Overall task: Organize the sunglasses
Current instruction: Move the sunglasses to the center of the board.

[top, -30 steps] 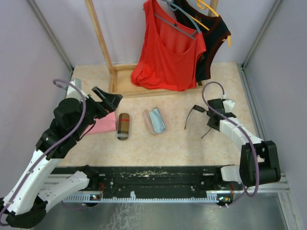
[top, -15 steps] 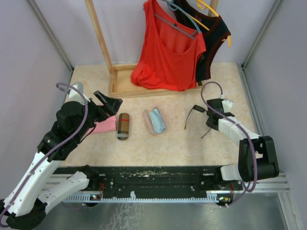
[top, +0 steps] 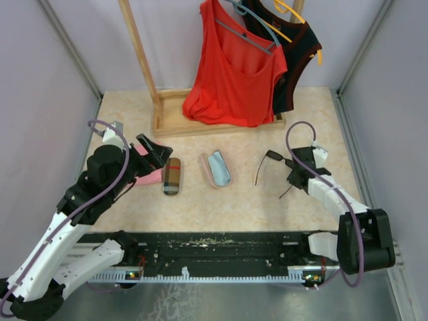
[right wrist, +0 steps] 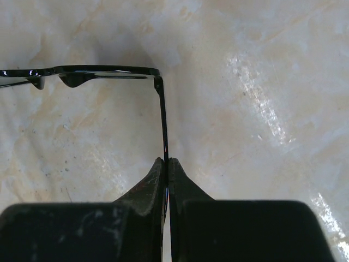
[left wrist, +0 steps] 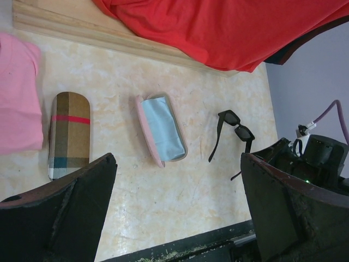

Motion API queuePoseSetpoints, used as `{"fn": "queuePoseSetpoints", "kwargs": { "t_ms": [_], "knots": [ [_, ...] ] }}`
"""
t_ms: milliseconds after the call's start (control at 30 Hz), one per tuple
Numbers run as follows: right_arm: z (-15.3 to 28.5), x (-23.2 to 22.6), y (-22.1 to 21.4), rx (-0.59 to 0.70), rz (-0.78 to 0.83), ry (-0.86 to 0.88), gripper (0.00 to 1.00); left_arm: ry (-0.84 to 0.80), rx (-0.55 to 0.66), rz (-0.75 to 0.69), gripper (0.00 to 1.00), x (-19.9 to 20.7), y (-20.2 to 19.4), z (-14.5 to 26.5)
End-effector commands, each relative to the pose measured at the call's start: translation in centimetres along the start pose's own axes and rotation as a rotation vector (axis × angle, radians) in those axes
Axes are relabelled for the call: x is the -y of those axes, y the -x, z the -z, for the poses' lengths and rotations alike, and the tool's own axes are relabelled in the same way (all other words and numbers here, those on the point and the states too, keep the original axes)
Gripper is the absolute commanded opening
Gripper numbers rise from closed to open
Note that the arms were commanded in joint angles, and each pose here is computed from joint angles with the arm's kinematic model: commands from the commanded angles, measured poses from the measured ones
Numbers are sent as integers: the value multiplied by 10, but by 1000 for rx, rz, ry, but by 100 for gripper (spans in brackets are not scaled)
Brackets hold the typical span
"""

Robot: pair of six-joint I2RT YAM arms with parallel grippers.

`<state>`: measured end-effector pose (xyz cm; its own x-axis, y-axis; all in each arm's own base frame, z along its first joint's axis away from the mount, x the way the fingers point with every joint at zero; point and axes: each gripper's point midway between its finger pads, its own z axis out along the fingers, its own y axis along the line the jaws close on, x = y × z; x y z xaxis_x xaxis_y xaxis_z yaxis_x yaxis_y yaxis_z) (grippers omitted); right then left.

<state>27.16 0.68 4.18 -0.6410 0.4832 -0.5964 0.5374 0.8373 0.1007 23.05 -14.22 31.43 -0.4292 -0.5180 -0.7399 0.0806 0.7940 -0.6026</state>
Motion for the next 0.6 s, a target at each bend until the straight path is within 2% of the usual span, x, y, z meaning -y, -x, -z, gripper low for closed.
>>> {"fn": "queuePoseSetpoints", "kwargs": {
  "t_ms": [0, 267, 467, 567],
  "knots": [
    [17, -18, -2, 10, -96, 87, 0, -2, -19, -9, 100, -3, -5, 1],
    [44, -33, -41, -29, -108, 89, 0, 14, -56, 1, 100, -10, -18, -1],
    [50, -31, -66, -52, -38, 43, 0, 20, -62, 4, 100, -13, -22, -1],
    [52, -35, -76, -68, -7, 42, 5, 23, -68, 0, 100, -15, -24, -2]
  ]
}}
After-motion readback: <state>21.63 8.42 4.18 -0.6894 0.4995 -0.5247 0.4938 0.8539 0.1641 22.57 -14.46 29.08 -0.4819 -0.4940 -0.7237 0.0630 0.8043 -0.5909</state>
